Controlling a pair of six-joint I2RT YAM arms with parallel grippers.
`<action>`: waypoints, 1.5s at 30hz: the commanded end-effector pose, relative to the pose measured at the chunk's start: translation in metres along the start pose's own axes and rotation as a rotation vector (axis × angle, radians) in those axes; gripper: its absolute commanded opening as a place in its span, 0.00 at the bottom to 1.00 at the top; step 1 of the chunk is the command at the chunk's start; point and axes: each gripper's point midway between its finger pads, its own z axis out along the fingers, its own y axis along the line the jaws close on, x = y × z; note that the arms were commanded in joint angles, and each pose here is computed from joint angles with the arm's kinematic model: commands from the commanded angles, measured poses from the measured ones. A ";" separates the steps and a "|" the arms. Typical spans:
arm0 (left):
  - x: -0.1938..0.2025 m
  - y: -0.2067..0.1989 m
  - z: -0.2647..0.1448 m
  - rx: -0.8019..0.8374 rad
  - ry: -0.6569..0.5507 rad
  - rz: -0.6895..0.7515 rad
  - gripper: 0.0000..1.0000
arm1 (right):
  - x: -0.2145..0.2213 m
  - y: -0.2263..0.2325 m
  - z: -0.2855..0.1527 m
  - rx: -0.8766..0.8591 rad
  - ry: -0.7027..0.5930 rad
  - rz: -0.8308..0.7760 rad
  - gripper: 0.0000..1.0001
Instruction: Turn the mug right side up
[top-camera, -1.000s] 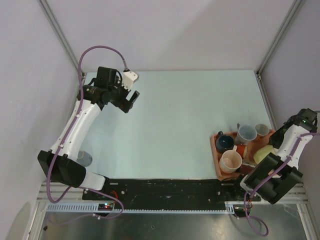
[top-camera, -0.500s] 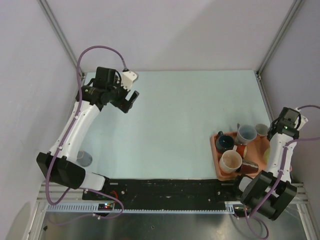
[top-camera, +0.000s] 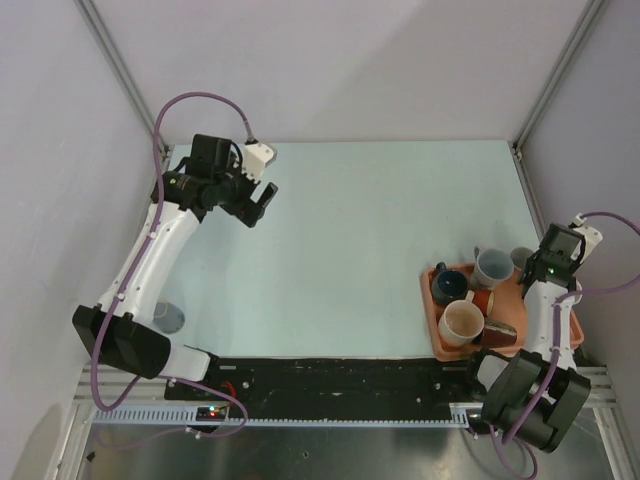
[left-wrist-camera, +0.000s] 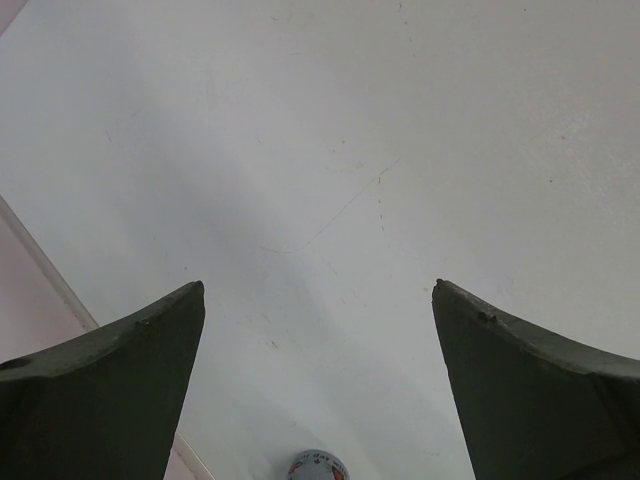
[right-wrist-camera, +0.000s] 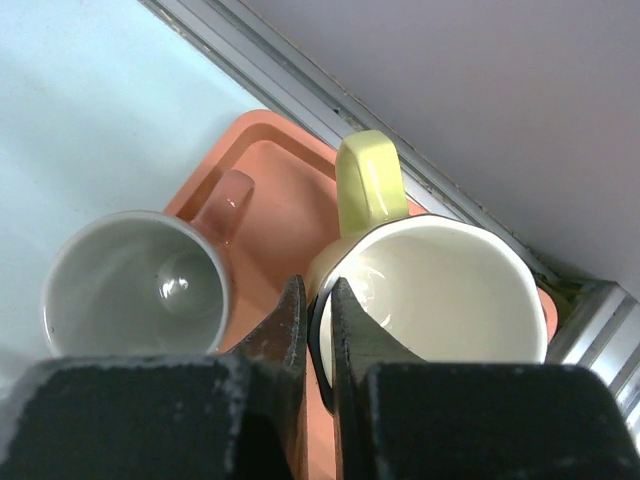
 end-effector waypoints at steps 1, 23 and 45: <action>-0.008 0.007 -0.010 -0.028 -0.030 0.022 0.98 | -0.036 0.012 0.007 -0.023 -0.139 0.020 0.00; -0.005 0.007 -0.005 -0.022 -0.013 0.026 0.98 | -0.041 0.025 0.006 -0.071 -0.119 0.009 0.44; 0.014 -0.001 0.003 -0.001 0.035 0.025 0.98 | 0.017 0.058 -0.129 -0.351 0.351 0.123 0.85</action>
